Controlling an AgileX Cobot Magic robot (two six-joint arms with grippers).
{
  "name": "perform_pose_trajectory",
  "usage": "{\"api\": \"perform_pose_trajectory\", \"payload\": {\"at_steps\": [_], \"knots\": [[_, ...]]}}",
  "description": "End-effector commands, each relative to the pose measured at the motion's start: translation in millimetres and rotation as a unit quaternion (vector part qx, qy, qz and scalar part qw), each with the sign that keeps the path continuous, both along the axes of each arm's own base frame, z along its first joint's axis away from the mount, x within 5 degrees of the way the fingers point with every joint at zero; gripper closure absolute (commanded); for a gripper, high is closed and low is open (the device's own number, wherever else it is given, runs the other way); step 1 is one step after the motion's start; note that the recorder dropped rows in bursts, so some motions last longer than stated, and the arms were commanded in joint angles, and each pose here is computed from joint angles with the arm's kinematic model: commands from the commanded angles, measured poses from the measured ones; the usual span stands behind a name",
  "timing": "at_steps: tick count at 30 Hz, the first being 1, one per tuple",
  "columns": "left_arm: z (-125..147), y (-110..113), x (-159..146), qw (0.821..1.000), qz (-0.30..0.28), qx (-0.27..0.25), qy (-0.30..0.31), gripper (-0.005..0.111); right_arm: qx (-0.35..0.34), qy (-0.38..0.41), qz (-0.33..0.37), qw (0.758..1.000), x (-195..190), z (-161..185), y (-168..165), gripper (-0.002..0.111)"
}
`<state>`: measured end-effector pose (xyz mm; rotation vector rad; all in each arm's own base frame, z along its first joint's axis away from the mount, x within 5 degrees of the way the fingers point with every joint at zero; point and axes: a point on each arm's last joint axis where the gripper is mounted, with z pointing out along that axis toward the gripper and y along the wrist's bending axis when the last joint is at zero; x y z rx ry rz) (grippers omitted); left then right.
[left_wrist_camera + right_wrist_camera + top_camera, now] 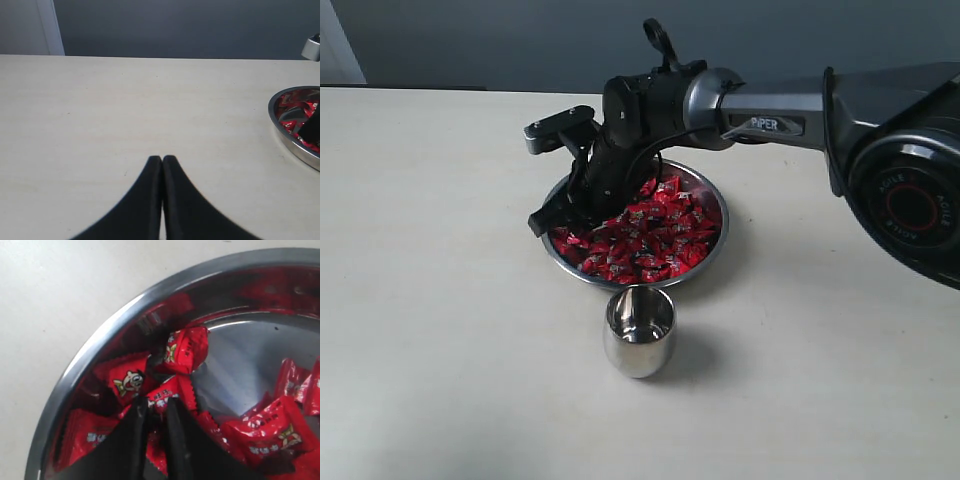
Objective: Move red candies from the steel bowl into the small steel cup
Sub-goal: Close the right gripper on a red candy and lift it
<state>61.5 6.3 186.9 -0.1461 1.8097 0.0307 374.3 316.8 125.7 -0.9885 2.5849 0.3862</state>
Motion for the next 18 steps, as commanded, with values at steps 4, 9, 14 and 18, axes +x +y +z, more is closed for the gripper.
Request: {"api": "perform_pose_trajectory", "payload": {"at_steps": [4,9,14,18], "knots": [[0,0,0,1.0,-0.002,-0.001,-0.003,0.106,0.001,-0.006,0.002,1.0,0,8,0,0.109],[0,0,0,1.0,-0.002,-0.001,-0.003,0.106,0.015,-0.049,0.005,0.999,2,37,-1,0.109],[0,0,0,1.0,-0.002,-0.001,-0.003,0.106,0.03,-0.08,0.008,0.996,0,67,-4,0.109],[0,0,0,1.0,-0.002,-0.001,-0.003,0.106,0.021,-0.055,0.01,0.998,-5,69,-6,0.109]]}}
